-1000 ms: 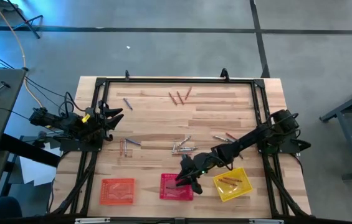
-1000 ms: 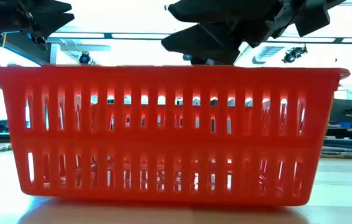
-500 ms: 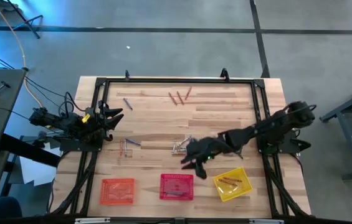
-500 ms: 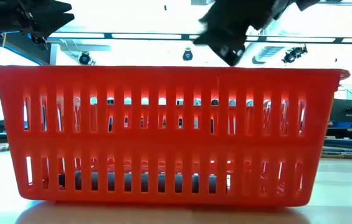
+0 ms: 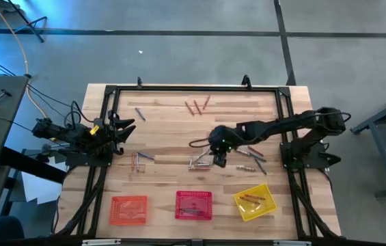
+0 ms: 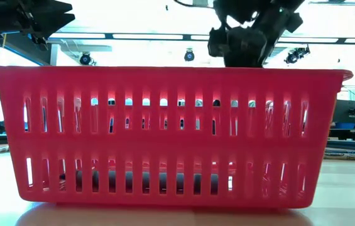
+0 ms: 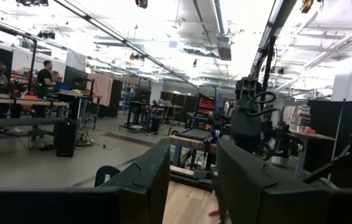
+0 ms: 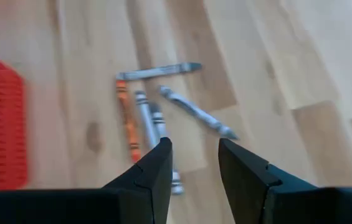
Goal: Sort crayons
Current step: Put the gray crayon into the orange bin
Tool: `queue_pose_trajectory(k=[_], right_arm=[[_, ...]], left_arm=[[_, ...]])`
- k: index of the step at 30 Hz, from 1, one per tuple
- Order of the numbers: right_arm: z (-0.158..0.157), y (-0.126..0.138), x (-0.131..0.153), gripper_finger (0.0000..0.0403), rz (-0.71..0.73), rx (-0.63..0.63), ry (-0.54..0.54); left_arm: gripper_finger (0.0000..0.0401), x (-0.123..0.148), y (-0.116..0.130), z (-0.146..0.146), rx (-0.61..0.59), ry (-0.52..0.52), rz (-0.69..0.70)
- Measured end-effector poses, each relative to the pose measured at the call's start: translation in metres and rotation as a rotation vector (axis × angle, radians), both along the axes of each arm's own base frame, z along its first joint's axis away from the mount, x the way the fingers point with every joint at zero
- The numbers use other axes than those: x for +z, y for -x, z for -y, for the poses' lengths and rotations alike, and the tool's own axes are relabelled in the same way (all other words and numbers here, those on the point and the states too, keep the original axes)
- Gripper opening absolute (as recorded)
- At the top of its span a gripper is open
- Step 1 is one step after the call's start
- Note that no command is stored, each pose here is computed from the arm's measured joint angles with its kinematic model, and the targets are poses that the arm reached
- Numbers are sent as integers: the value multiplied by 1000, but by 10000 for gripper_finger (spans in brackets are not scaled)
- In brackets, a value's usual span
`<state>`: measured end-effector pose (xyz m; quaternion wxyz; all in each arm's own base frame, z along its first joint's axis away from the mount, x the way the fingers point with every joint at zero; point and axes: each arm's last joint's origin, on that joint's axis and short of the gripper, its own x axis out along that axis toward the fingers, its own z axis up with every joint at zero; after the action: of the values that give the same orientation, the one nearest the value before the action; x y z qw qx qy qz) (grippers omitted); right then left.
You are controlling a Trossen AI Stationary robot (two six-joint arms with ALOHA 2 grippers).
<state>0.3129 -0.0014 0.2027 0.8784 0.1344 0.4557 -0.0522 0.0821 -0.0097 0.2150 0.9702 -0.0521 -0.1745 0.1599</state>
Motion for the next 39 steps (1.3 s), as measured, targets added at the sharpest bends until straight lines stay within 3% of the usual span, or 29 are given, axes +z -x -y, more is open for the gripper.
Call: queue_pose_trajectory(k=[11,14,25,39], right_arm=[[46,1,2,122,28,-102,35],[50,2,1,122,22,-62,74],[29,-19,-43,122,-51,163,163],[13,-29,-62,122,-53,250,185]], left_arm=[[117,0,0,0,6,-15,-6],[117,0,0,0,6,-16,-6],[117,0,0,0,7,-17,-8],[117,0,0,0,15,-40,-19]])
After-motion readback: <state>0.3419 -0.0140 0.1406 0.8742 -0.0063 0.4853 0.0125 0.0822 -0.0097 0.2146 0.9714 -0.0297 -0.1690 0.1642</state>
